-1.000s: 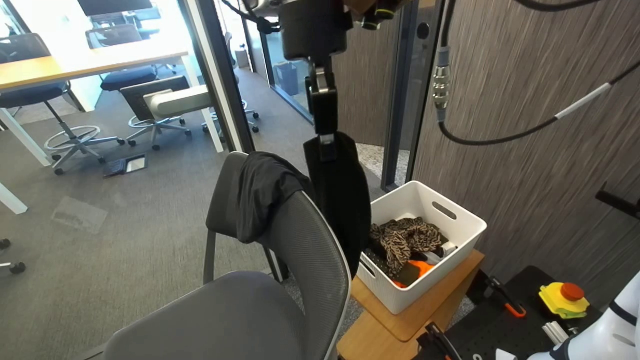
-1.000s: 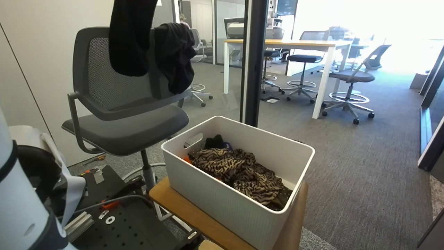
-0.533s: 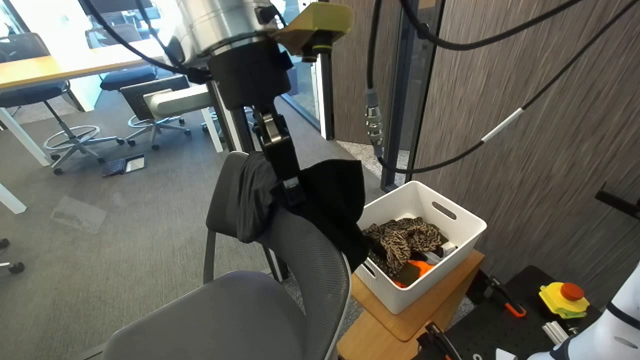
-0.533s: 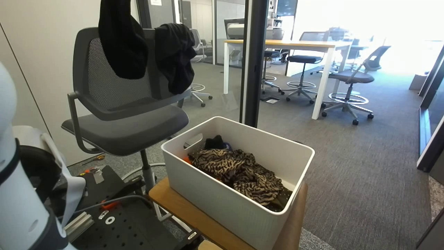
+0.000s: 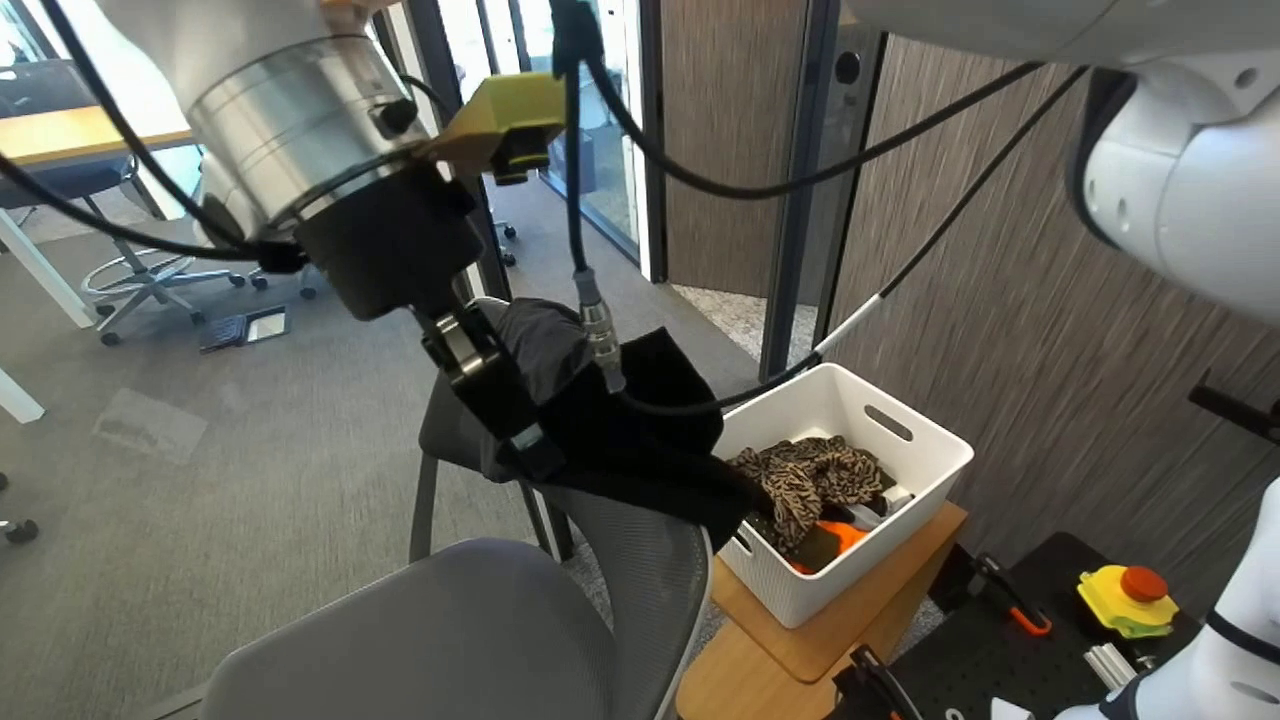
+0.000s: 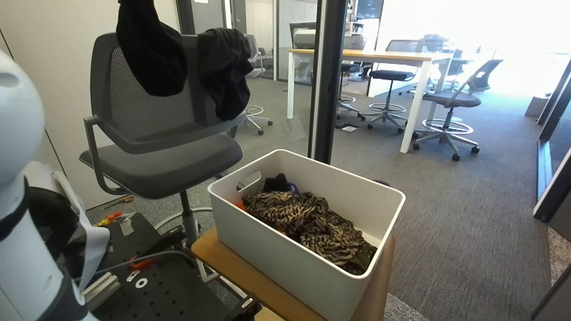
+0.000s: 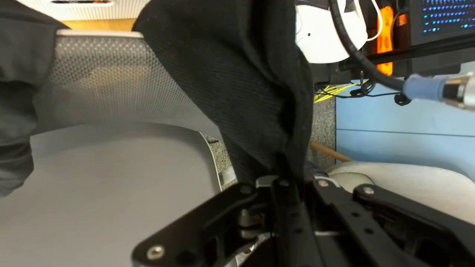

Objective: Put the black cloth on the head rest

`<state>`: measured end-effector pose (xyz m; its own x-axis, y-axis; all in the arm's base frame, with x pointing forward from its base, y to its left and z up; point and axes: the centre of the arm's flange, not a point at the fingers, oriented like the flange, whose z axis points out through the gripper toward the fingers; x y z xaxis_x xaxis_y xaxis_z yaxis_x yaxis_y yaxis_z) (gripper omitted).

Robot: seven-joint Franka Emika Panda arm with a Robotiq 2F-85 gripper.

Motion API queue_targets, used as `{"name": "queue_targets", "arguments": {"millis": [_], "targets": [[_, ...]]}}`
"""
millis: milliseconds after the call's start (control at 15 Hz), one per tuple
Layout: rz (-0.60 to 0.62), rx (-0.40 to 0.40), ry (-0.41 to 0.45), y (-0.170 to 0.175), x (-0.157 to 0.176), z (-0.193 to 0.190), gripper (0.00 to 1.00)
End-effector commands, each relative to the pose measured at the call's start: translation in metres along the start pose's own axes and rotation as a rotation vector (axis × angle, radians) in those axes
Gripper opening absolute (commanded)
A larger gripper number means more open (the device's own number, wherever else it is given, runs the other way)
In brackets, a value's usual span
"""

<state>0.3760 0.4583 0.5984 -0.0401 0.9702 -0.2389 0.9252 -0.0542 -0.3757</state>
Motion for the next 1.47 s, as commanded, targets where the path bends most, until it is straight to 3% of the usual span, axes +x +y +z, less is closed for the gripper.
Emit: {"name": "queue_targets", "arguments": {"millis": [0, 200, 600, 1000, 1400], "targets": [[-0.071, -0.012, -0.058, 0.0, 0.038, -0.033, 0.06], [-0.093, -0.025, -0.073, 0.005, 0.048, -0.027, 0.06], [-0.105, 0.003, -0.07, 0.037, 0.035, -0.025, 0.06], [-0.11, 0.074, -0.091, 0.082, 0.031, 0.005, 0.06], [-0.093, 0.191, -0.173, 0.123, 0.052, 0.056, 0.06]]}}
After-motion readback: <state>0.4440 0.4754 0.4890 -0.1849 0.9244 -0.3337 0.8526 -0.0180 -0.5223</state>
